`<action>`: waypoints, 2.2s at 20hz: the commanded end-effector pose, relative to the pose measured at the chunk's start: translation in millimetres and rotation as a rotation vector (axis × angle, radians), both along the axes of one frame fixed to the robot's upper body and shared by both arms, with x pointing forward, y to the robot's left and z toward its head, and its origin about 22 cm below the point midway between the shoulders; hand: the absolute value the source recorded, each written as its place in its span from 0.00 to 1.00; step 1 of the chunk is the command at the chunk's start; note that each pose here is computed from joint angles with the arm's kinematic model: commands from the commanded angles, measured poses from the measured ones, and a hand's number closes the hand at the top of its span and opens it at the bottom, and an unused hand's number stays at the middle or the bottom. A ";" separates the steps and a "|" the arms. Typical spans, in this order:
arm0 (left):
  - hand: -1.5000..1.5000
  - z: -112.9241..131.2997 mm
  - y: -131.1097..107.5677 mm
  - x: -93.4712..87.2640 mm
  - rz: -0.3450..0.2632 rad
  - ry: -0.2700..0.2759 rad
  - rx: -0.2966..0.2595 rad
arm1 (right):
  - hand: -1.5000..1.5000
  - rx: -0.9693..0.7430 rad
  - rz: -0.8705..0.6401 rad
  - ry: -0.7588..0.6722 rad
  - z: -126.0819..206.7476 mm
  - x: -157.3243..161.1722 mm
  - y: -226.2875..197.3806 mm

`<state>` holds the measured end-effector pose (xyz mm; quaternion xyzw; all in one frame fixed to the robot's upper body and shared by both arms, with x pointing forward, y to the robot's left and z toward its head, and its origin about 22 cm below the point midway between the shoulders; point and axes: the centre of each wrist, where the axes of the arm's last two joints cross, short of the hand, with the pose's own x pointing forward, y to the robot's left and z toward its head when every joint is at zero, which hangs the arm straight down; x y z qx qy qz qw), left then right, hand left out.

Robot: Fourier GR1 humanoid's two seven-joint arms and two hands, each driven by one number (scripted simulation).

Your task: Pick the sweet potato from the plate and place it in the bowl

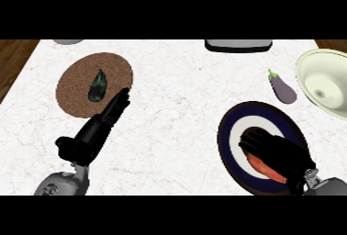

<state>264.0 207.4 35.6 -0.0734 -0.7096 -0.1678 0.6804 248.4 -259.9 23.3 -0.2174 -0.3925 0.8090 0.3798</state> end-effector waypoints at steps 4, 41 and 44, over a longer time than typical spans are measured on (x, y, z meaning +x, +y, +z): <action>0.50 -1.4 5.1 -3.6 0.014 0.011 0.013 | 1.00 0.086 0.105 -0.027 -16.0 1.8 -6.8; 0.50 -12.6 7.8 12.6 0.003 -0.005 0.002 | 1.00 0.911 -0.461 -0.548 133.4 36.4 -133.6; 0.50 -7.6 -0.7 -11.0 -0.029 -0.003 -0.010 | 1.00 0.804 -0.495 -0.611 143.0 53.2 -167.5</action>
